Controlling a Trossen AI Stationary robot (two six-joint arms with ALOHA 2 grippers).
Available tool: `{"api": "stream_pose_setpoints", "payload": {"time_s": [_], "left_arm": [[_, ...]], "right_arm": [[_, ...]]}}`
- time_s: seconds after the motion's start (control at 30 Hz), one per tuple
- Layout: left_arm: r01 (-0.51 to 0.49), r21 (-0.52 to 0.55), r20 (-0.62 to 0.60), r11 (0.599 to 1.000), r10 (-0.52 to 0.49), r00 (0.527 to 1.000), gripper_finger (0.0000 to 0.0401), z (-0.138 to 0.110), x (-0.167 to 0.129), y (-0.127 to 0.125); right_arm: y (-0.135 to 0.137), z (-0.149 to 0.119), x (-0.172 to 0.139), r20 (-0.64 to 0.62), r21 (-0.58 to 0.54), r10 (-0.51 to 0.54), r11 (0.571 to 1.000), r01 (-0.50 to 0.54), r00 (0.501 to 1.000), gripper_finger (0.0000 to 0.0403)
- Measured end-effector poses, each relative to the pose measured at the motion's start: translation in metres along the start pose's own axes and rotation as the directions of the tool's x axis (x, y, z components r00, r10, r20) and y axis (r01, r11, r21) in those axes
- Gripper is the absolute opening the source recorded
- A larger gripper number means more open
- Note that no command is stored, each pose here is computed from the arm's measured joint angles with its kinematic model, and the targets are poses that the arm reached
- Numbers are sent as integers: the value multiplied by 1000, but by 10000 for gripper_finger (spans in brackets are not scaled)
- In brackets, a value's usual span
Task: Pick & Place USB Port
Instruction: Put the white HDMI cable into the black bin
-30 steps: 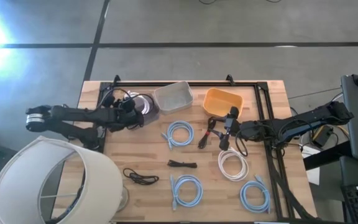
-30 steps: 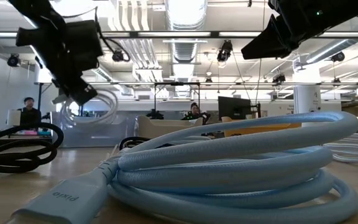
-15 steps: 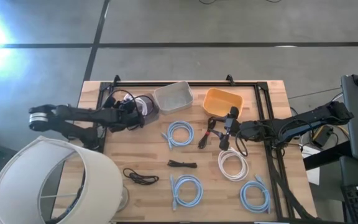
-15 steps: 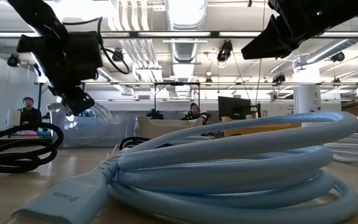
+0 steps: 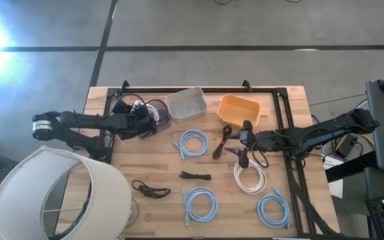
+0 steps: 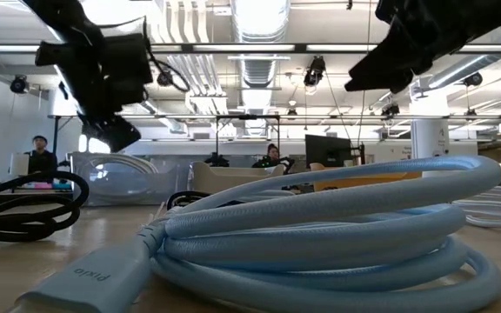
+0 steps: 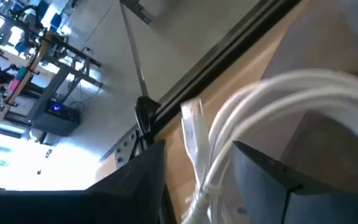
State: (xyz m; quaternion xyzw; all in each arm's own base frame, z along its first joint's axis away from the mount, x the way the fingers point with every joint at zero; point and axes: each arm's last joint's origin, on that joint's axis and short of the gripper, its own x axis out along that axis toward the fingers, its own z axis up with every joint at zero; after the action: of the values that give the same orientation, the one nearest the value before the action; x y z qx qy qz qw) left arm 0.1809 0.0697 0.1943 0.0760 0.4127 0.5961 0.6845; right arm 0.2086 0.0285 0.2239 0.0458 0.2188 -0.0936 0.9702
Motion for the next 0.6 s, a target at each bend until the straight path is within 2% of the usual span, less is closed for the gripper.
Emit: {"api": "stream_pose_setpoints", "payload": {"time_s": [0.2, 0.33, 0.47, 0.6], "left_arm": [[37, -20, 36, 999, -36, 999, 185, 20, -10, 4], [96, -44, 52, 994, -94, 994, 186, 28, -16, 2], [208, -61, 74, 976, -203, 976, 183, 33, -20, -4], [358, -51, 142, 932, -348, 927, 183, 42, -28, -13]], "right_arm": [[-1, -10, -2, -152, -45, 45, 998, -52, 987, 233], [1, -9, -9, -292, -10, 89, 995, -96, 952, 233], [1, -12, -15, -475, 31, 74, 997, -67, 877, 233], [-2, -28, -13, -651, 124, 6, 987, 98, 759, 233]]}}
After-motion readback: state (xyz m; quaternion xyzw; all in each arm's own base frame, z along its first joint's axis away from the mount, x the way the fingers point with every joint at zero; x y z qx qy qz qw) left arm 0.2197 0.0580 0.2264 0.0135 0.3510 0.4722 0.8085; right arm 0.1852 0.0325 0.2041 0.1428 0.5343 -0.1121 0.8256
